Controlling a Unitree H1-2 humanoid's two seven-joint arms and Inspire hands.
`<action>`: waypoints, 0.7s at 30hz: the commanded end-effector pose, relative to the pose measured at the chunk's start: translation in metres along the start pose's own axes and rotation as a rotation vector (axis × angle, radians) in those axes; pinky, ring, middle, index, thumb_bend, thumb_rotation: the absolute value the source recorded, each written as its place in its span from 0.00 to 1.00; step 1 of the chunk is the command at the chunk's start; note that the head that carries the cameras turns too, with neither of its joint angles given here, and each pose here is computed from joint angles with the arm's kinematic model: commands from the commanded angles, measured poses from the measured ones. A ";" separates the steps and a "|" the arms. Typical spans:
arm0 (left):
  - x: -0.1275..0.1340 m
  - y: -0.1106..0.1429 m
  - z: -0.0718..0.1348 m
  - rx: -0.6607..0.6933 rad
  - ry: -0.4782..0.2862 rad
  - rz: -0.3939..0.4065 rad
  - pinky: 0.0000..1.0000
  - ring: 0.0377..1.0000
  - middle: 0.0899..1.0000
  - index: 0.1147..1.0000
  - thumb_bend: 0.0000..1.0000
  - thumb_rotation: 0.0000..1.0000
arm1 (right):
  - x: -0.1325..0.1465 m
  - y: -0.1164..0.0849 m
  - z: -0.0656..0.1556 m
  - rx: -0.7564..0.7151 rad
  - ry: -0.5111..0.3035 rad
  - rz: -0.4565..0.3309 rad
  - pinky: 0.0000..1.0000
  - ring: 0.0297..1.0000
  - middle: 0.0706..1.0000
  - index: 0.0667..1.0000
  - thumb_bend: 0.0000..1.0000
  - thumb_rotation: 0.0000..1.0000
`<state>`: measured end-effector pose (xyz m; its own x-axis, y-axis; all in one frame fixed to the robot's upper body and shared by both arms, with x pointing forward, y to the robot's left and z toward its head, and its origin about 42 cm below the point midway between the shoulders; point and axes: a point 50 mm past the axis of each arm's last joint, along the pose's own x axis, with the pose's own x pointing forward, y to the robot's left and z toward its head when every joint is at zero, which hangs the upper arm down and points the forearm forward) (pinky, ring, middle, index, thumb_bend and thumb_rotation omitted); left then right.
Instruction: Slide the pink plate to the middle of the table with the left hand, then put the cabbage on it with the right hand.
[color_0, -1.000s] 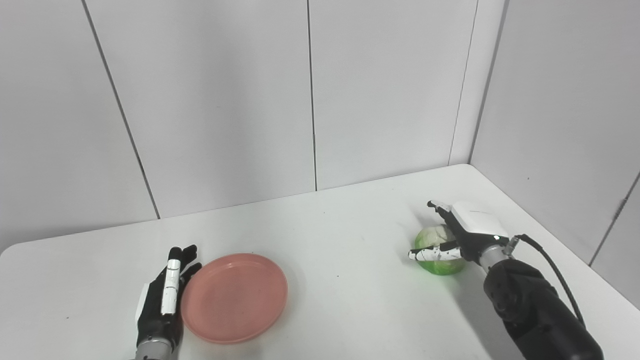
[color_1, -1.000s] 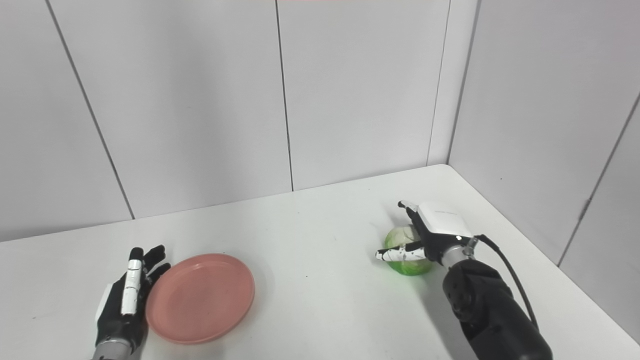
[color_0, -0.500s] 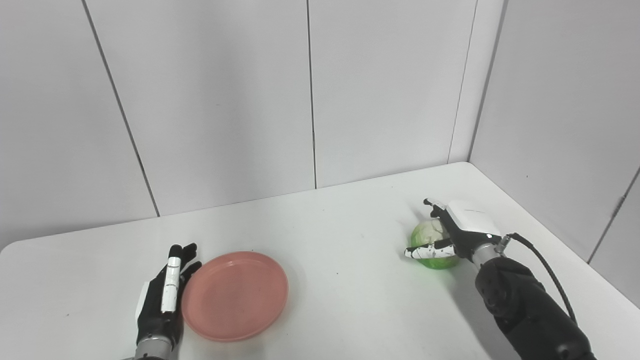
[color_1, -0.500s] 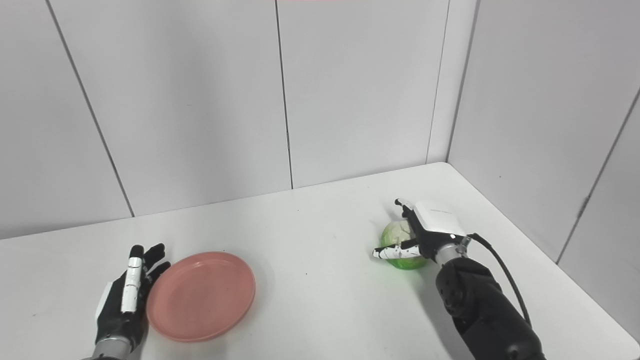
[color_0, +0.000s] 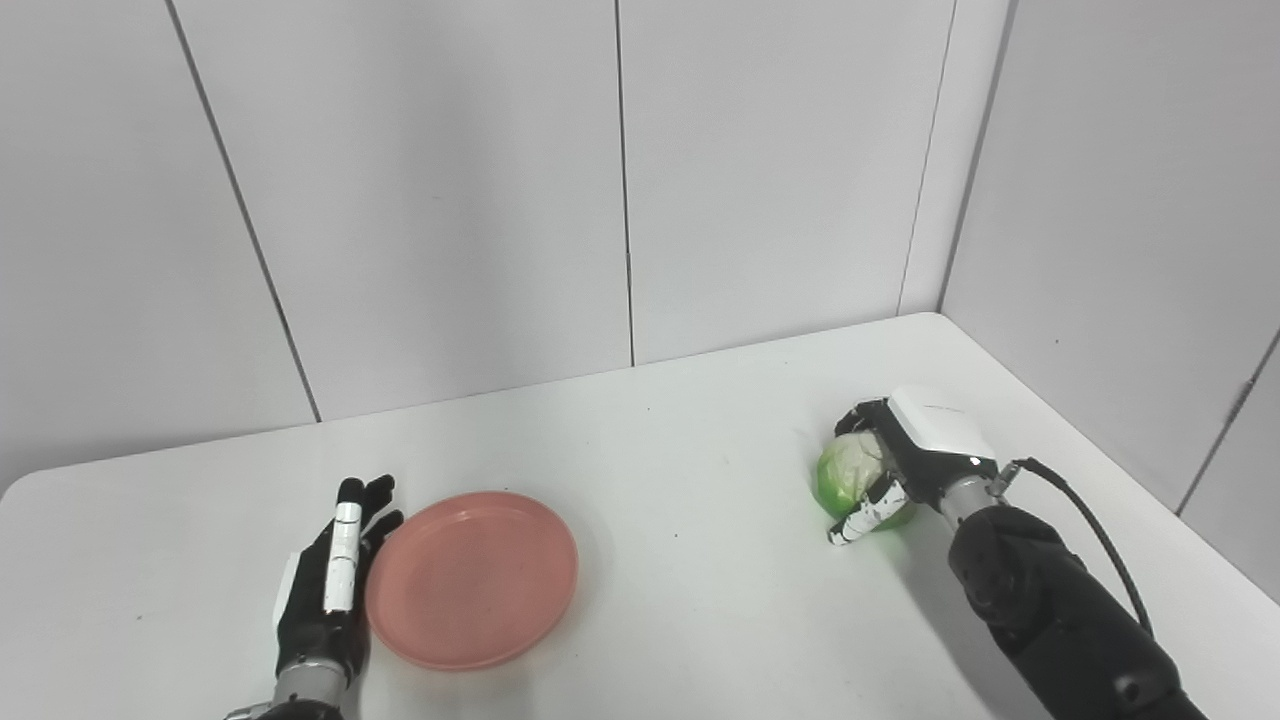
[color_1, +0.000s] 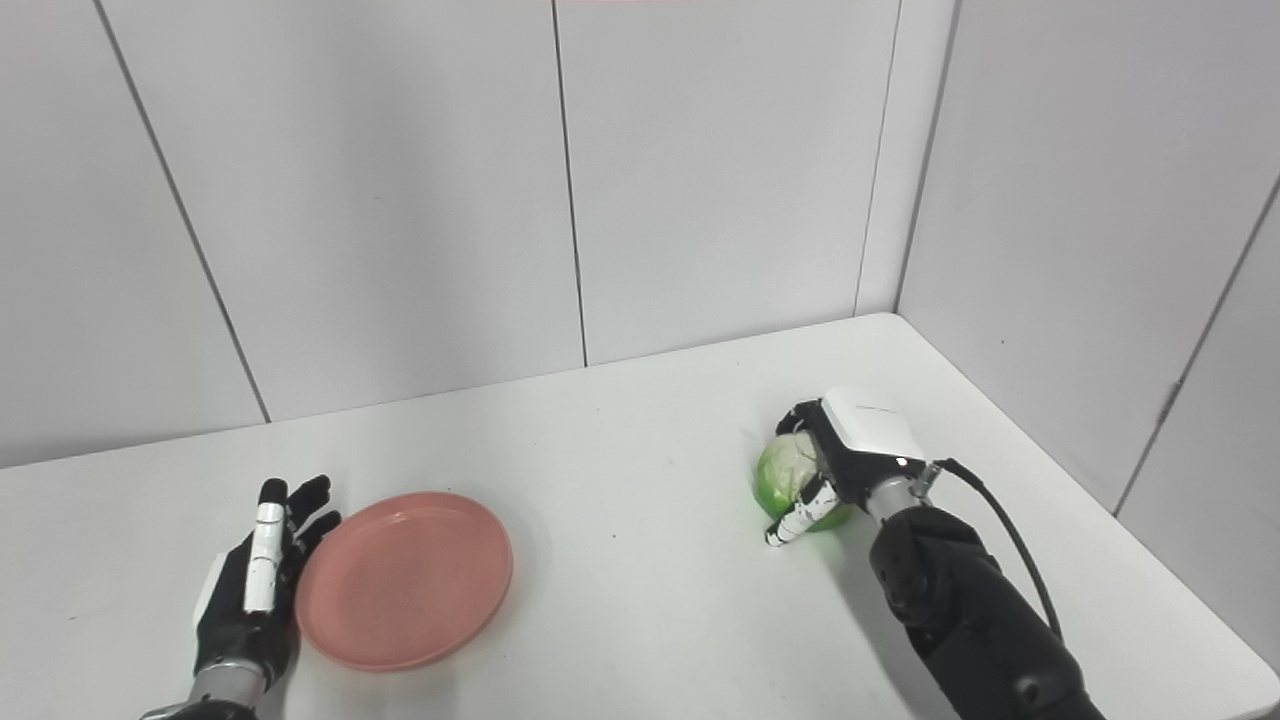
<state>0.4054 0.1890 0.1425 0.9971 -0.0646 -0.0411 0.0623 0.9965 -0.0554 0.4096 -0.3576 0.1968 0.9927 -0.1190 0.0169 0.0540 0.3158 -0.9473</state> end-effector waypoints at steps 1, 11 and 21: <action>0.007 -0.004 0.018 0.008 -0.046 -0.009 0.95 0.85 0.89 0.75 0.78 0.96 | -0.001 0.005 0.002 -0.001 -0.033 0.051 0.30 0.35 0.39 0.49 0.55 0.00; 0.007 -0.006 0.017 -0.014 -0.045 -0.014 0.98 0.86 0.89 0.76 0.77 0.96 | -0.002 -0.001 0.003 -0.009 -0.038 0.082 0.36 0.43 0.46 0.44 0.52 0.00; 0.007 -0.008 0.016 -0.017 -0.042 -0.012 0.99 0.87 0.90 0.76 0.76 0.96 | -0.005 -0.026 0.022 0.021 -0.111 0.068 0.38 0.44 0.46 0.43 0.52 0.00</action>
<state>0.4051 0.1859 0.1422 0.9966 -0.0696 -0.0444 0.0658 0.9944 -0.0832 0.4036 -0.3450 0.2121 0.9992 -0.0071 -0.0386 -0.0338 0.3405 -0.9396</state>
